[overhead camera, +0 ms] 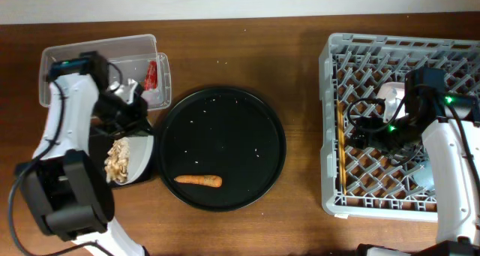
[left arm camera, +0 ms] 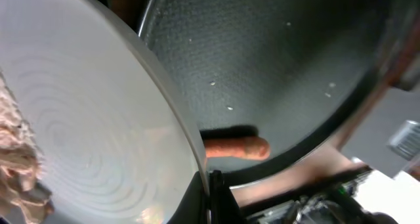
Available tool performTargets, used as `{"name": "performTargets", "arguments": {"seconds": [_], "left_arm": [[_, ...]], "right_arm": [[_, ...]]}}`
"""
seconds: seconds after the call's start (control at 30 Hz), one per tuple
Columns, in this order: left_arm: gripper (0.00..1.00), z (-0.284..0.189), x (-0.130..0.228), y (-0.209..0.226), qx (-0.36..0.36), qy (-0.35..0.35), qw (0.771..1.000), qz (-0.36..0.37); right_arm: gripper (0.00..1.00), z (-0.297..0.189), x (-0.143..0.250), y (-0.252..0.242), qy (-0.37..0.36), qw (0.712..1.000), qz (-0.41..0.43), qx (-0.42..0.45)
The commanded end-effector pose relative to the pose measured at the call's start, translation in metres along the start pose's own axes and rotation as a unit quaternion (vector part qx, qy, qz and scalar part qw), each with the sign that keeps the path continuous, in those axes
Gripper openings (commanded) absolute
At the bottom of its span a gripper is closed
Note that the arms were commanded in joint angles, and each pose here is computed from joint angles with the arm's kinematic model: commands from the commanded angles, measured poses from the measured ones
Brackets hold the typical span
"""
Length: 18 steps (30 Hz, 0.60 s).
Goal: Sort waste into correct bins and load items into the dishwasher rack
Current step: 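Lift the plate left and tip the rice and shells onto the black tray, then bring the emptied white plate back over the round tray with the left gripper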
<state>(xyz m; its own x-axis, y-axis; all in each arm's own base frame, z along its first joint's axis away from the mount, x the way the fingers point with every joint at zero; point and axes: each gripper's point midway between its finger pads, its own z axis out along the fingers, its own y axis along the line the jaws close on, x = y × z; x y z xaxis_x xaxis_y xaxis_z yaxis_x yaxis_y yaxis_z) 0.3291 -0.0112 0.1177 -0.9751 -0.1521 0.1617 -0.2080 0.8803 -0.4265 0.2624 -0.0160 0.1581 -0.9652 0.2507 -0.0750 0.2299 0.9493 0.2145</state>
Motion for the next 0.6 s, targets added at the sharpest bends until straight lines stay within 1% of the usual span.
{"name": "performTargets", "arguments": {"seconds": [0.0,0.03,0.07,0.1,0.17,0.2,0.33,0.37,0.4,0.57], "left_arm": [[0.01,-0.026,0.003,-0.014,0.114,-0.036,0.991,0.055],[0.00,-0.036,0.003,-0.012,0.149,-0.049,0.986,0.059],[0.00,-0.041,0.004,-0.011,0.166,-0.057,0.983,0.061],[0.00,-0.056,0.003,-0.007,0.207,-0.081,0.973,0.057],[0.00,-0.069,0.003,-0.006,0.246,-0.104,0.962,0.058],[0.00,-0.081,0.004,0.000,0.273,-0.123,0.953,0.044],[0.00,-0.103,0.003,0.029,0.294,-0.165,0.942,-0.005],[0.00,-0.114,0.006,0.032,0.320,-0.181,0.930,-0.015],[0.00,-0.122,0.007,0.030,0.337,-0.202,0.920,0.005],[0.00,-0.124,0.005,0.035,0.332,-0.212,0.919,0.009]], "right_arm": [[0.87,-0.006,-0.001,0.002,-0.006,1.000,0.001,-0.006],[0.86,-0.006,-0.001,0.002,-0.005,1.000,0.001,-0.006],[0.87,-0.006,0.000,0.002,-0.005,1.000,0.001,-0.006],[0.86,-0.006,0.000,0.002,-0.005,1.000,0.001,-0.006],[0.86,-0.006,0.000,0.002,-0.004,1.000,0.001,-0.006],[0.86,-0.006,0.000,0.002,-0.004,1.000,0.001,-0.006],[0.86,-0.006,0.000,0.002,-0.004,1.000,0.001,-0.006],[0.86,-0.006,0.000,0.002,-0.004,1.000,0.001,-0.006],[0.86,-0.006,0.000,0.002,-0.004,1.000,0.001,-0.006],[0.86,-0.006,0.001,0.002,-0.002,1.000,0.002,-0.006]]}}
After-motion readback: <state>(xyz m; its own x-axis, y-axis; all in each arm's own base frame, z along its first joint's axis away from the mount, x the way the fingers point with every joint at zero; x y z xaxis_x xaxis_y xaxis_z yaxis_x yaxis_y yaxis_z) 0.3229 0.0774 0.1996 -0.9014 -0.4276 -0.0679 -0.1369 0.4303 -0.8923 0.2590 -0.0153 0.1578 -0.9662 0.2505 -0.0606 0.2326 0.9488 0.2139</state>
